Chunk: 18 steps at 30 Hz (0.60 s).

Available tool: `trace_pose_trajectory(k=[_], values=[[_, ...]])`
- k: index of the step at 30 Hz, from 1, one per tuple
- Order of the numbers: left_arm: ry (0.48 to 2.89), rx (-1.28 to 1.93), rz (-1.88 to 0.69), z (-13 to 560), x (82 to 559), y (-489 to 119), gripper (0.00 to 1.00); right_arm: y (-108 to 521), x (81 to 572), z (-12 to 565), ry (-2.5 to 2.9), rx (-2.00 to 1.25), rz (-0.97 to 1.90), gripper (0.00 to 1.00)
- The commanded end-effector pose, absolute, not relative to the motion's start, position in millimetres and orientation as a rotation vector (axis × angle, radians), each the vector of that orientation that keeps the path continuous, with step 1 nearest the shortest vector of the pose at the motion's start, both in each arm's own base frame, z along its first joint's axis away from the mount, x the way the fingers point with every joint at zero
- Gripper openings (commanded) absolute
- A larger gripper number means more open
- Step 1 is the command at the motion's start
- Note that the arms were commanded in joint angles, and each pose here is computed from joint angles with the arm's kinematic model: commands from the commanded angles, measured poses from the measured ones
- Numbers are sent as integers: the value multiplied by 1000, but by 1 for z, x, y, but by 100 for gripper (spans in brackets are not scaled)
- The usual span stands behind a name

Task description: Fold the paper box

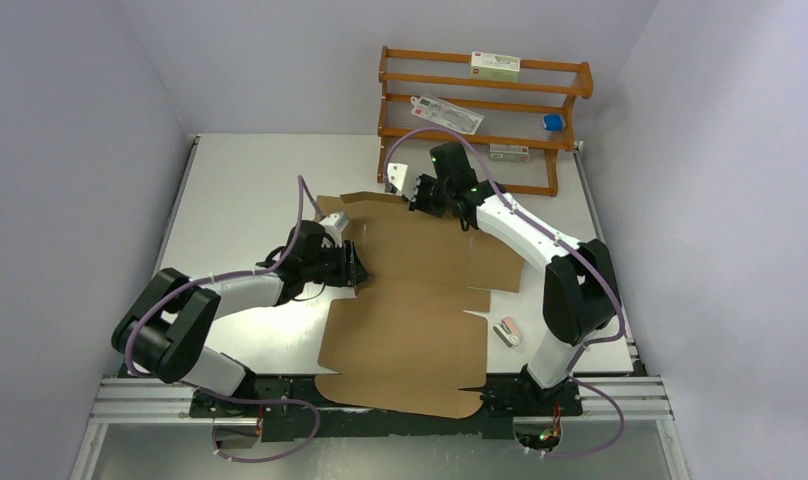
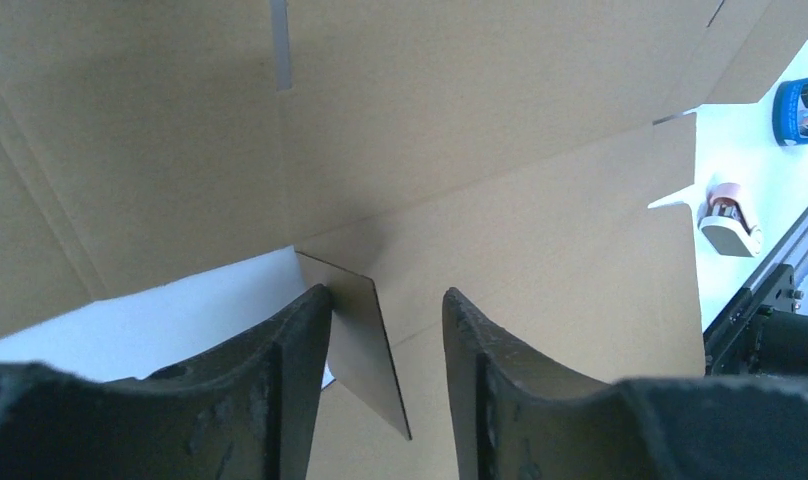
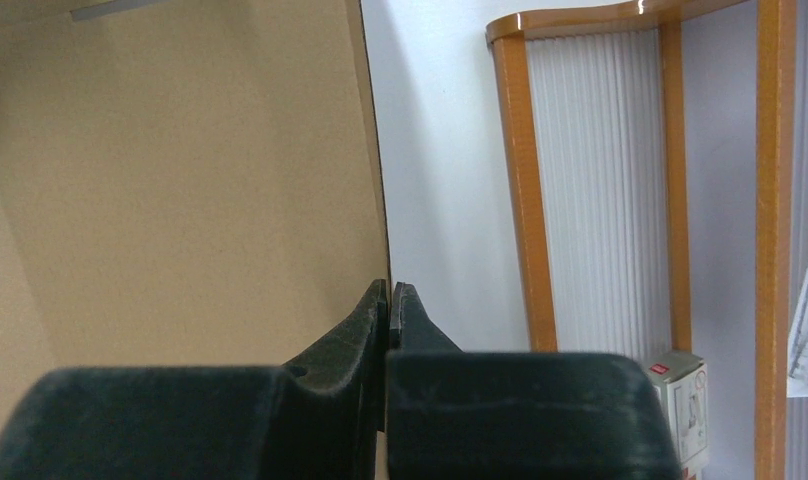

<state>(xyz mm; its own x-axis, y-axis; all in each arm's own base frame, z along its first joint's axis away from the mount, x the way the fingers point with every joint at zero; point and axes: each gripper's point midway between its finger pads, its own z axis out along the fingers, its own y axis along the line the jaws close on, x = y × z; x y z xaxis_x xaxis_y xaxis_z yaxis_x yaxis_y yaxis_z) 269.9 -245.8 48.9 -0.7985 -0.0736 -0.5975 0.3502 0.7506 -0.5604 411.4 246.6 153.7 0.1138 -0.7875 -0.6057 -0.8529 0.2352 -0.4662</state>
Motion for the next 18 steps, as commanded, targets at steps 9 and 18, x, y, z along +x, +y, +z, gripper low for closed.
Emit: trace_pose_trajectory(k=[9, 18], values=[[2182, 239, -652, 100, 314, -230, 70, 251, 414, 186, 1535, -1562, 24, 0], [1976, 205, -487, 166, 371, -189, 83, 249, 413, 190, 1512, -1586, 2, 0]])
